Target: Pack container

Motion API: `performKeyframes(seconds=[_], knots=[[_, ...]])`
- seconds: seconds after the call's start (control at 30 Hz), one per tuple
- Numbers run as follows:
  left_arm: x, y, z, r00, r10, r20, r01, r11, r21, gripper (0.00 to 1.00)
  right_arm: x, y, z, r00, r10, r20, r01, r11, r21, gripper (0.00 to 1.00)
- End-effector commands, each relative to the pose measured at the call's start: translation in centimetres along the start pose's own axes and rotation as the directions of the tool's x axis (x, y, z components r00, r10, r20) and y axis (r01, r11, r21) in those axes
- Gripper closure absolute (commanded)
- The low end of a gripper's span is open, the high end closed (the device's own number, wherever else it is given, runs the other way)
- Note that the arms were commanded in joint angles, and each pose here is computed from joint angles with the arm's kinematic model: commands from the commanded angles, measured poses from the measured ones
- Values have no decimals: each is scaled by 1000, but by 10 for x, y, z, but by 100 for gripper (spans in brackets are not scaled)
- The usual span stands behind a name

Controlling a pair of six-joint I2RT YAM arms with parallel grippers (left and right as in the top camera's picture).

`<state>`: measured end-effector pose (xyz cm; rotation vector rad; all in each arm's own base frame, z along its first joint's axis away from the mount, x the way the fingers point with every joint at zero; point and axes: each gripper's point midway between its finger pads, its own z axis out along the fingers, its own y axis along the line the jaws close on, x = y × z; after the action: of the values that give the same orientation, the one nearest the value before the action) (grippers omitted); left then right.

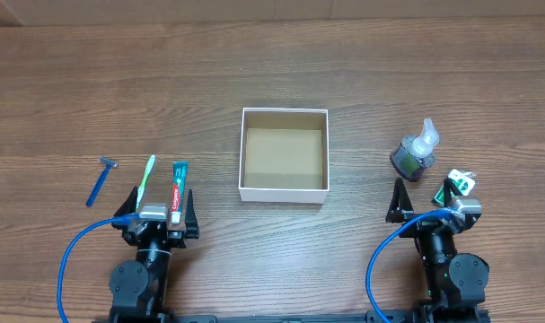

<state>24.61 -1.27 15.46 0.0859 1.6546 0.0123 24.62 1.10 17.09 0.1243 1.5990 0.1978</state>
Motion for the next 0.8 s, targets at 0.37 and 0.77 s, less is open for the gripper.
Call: performKeyframes(seconds=[0.37,0.77], knots=[[-19,-3,-20,966,-233,-110,236,972,10,0,14,31,-6,965,131,-228,-163,979,-125,0],[-87,1,-42,936,-218,-276,222,975,-18,0,-56,51,5,870,167,-463,-213,976,-48,0]])
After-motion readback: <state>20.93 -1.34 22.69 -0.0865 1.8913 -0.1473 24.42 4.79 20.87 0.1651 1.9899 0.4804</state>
